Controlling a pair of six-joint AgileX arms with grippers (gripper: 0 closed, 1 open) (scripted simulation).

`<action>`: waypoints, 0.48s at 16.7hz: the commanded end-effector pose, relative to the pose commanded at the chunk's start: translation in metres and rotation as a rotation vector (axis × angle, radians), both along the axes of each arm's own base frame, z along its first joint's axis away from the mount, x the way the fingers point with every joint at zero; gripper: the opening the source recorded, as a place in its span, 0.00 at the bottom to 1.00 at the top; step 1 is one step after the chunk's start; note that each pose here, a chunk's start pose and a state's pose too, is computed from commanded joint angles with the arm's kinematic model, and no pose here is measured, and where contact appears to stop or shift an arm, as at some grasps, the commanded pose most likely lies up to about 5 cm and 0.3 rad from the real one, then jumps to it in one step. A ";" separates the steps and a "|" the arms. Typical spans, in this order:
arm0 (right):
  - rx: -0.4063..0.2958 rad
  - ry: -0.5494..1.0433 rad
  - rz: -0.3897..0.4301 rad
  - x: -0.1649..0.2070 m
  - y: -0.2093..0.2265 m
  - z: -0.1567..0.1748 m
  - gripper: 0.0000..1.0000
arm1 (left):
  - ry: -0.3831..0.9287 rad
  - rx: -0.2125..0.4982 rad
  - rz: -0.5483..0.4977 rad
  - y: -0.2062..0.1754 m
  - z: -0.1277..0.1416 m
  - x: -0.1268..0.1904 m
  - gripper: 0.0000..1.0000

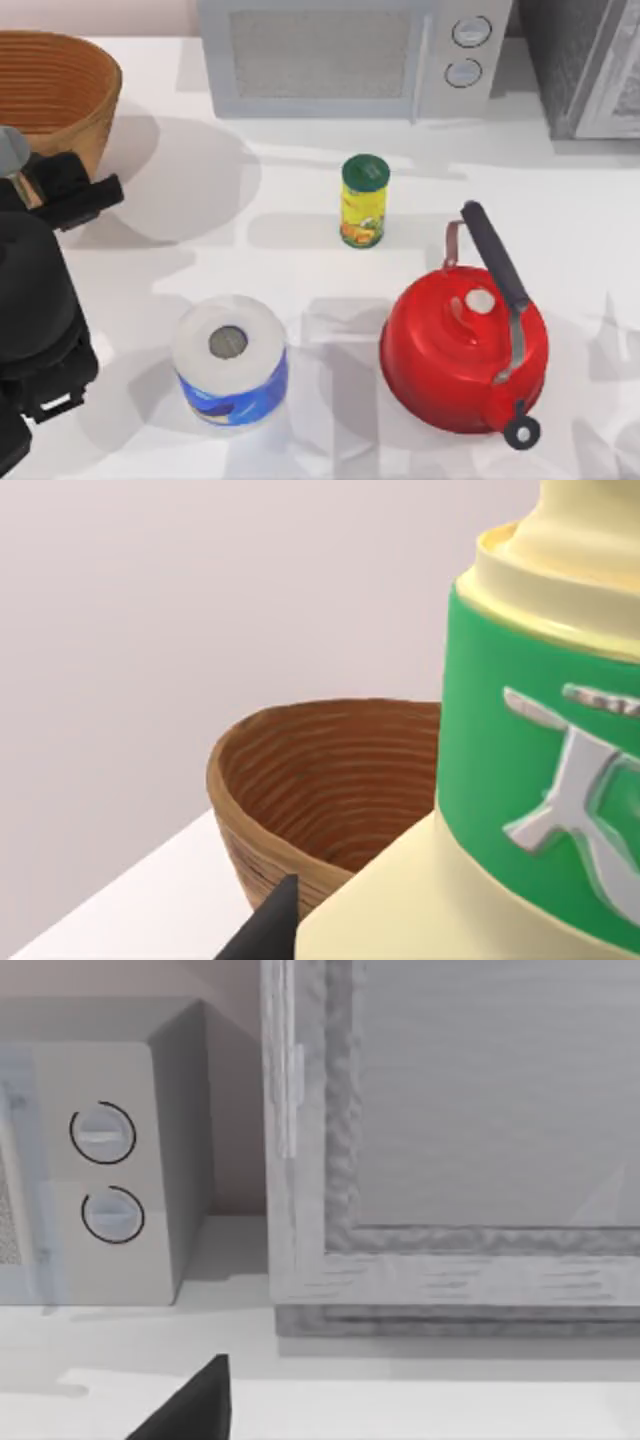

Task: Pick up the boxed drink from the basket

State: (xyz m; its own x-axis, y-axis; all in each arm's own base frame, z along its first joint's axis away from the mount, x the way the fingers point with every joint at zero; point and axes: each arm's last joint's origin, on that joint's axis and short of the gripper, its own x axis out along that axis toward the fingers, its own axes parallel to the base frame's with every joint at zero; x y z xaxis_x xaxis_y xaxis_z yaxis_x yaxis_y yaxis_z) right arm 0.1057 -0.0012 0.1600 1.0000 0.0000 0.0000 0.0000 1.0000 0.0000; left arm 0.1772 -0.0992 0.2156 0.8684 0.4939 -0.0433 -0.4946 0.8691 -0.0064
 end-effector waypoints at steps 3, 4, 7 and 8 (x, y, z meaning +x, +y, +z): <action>0.000 0.000 0.000 0.000 0.000 0.000 1.00 | -0.006 0.012 0.100 -0.037 -0.007 0.006 0.00; 0.000 0.000 0.000 0.000 0.000 0.000 1.00 | -0.010 0.016 0.129 -0.049 -0.011 0.006 0.00; 0.000 0.000 0.000 0.000 0.000 0.000 1.00 | -0.021 0.026 0.197 -0.077 -0.021 0.004 0.00; 0.000 0.000 0.000 0.000 0.000 0.000 1.00 | -0.024 0.028 0.213 -0.083 -0.024 0.003 0.00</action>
State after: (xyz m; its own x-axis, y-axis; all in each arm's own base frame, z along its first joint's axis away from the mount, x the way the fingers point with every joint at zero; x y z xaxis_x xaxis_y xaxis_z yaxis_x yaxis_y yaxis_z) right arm 0.1057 -0.0012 0.1600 1.0000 0.0000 0.0000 0.0000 1.0000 0.0000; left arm 0.1802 -0.1827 0.1918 0.7451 0.6669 -0.0072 -0.6669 0.7452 0.0024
